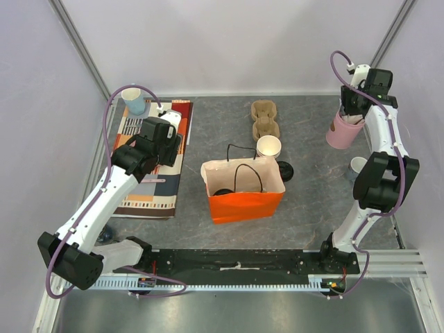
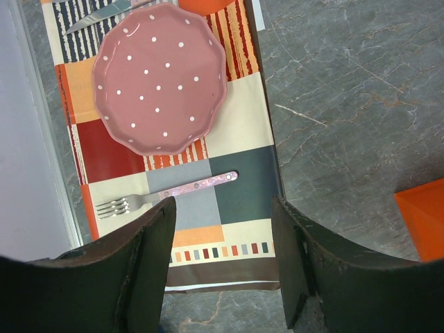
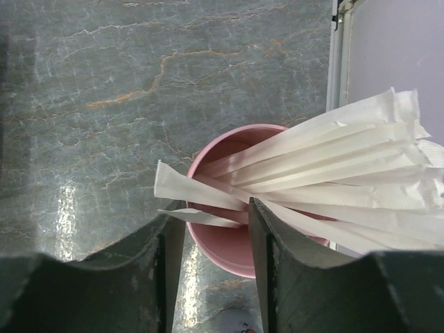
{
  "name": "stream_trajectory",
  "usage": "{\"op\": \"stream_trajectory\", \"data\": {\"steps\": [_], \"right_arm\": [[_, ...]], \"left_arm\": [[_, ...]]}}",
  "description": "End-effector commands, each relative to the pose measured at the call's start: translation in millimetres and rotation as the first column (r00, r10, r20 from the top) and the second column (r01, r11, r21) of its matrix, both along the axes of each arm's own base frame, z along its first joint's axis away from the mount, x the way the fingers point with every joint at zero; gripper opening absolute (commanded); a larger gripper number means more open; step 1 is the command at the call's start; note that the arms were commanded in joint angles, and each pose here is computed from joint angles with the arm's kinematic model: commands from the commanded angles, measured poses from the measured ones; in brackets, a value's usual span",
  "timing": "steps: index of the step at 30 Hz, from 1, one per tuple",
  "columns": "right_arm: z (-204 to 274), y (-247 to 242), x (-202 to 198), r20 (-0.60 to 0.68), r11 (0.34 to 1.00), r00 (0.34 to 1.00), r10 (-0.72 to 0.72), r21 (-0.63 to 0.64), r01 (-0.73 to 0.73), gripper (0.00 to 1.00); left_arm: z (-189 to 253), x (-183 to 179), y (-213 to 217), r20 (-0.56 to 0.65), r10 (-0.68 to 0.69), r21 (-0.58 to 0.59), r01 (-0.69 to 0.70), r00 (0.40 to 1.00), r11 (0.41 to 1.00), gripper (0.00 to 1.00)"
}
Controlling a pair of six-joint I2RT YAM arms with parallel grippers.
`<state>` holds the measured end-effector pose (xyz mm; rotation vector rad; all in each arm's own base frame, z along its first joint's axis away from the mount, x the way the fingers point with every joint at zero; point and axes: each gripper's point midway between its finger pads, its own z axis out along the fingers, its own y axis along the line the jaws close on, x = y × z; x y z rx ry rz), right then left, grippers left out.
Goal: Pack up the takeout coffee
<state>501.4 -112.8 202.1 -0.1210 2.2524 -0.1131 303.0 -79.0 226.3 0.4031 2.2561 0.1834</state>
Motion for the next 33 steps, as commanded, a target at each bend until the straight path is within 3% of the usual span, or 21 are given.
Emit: {"op": "stream_trajectory", "data": {"steps": [1, 8, 21, 29, 33], "right_arm": [[28.1, -24.0, -3.9, 0.062, 0.997, 0.996, -0.061, -0.041, 0.063, 0.5], [34.9, -36.9, -2.4, 0.083, 0.996, 0.992, -0.09, -0.017, 0.092, 0.49], [18.8, -15.4, 24.3, 0.086, 0.997, 0.994, -0.068, 0.05, 0.064, 0.47], [12.5, -22.9, 33.2, 0.079, 0.994, 0.991, -0.106, 0.03, 0.104, 0.39], [13.2, -23.5, 37.8, 0.085, 0.994, 0.991, -0.105, 0.033, 0.103, 0.26]], "left_arm": [[12.0, 7.6, -1.3, 0.047, -0.02, 0.001, 0.02, 0.999, 1.0, 0.63], [10.9, 5.5, -0.8, 0.047, -0.018, -0.003, 0.018, 0.999, 1.0, 0.63], [8.2, 2.9, 0.6, 0.044, -0.021, 0.001, 0.021, 0.999, 1.0, 0.63], [7.8, -0.3, 3.9, 0.046, -0.022, 0.014, 0.022, 0.999, 1.0, 0.63], [7.1, -0.4, 3.9, 0.043, -0.021, 0.015, 0.021, 0.999, 1.0, 0.63]]}}
